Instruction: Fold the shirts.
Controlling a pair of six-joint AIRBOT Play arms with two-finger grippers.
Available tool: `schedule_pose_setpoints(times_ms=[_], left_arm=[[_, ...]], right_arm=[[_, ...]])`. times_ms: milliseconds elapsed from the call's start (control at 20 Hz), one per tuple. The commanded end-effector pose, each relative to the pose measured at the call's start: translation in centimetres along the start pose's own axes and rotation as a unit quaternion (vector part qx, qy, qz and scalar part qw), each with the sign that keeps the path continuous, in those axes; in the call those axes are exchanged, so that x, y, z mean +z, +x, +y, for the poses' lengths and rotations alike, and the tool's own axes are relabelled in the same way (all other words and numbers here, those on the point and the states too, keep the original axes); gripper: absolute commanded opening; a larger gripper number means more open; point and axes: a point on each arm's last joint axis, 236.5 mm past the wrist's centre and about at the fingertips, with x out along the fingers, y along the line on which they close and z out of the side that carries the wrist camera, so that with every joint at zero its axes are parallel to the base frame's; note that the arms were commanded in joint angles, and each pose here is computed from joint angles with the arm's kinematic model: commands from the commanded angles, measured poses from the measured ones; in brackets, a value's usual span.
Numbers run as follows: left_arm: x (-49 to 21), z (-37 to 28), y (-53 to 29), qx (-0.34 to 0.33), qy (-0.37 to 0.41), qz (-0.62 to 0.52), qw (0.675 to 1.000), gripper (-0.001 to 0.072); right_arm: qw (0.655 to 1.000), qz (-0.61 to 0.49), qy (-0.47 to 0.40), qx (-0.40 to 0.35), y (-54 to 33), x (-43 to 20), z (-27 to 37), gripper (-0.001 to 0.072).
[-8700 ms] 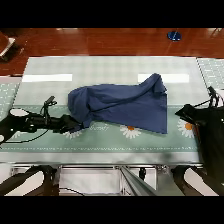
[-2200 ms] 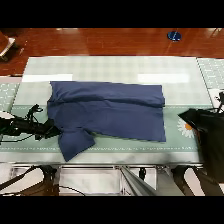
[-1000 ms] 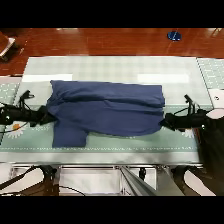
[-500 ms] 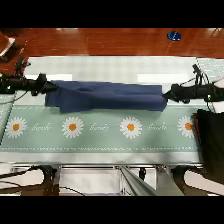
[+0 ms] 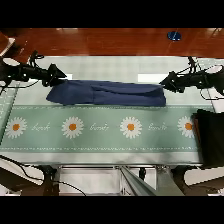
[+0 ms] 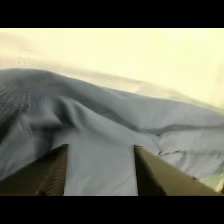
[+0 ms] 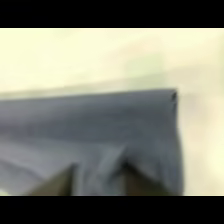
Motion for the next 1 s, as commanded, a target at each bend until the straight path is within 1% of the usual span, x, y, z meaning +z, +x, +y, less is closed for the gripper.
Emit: schedule_pose_setpoints(times_ms=[0,150,250,350,450,550,700,800,850,900,950], left_arm=[[-0.6,1.5,0.1,0.021,0.013,0.030,0.999,0.0510],[-0.4,5.3,-5.5,0.095,0.020,0.037,0.995,0.0510],[0.4,6.9,-9.6,0.126,0.015,-0.007,0.992,0.0510],[0.8,7.0,-11.8,0.131,0.005,-0.078,0.988,0.0510],[0.2,5.6,-12.4,0.122,0.018,-0.140,0.982,0.0510],[-1.5,3.6,-12.0,0.108,0.039,-0.169,0.979,0.0510],[-4.4,0.3,-9.5,0.086,0.069,-0.147,0.983,0.0510],[-6.1,-1.9,-7.1,0.077,0.121,-0.113,0.983,0.0510],[-6.8,-2.9,-6.1,0.072,0.136,-0.101,0.983,0.0510],[-7.6,-3.8,-5.1,0.067,0.149,-0.089,0.983,0.0508],[-8.3,-4.6,-4.3,0.063,0.159,-0.078,0.982,0.0506]], right_arm=[[1.000,0.001,0.026,-0.002,0.2,0.6,-1.9,0.0407],[0.998,-0.012,0.054,-0.001,-4.4,1.3,-4.4,0.0407],[0.997,-0.001,0.075,-0.028,-6.2,0.3,-7.1,0.0407],[0.995,0.016,0.092,-0.038,-5.3,-1.5,-8.7,0.0407],[0.994,0.022,0.104,-0.030,-3.6,-2.9,-8.9,0.0407],[0.994,0.038,0.098,-0.017,-2.0,-4.1,-8.1,0.0407],[0.994,0.063,0.083,0.011,1.1,-5.2,-5.2,0.0407],[0.994,0.074,0.077,0.025,2.9,-5.8,-3.4,0.0407],[0.994,0.079,0.072,0.029,3.6,-6.1,-2.6,0.0389],[0.994,0.081,0.063,0.032,3.7,-6.1,-1.9,0.0259],[0.994,0.084,0.051,0.039,3.5,-5.9,-1.1,0.0079]])
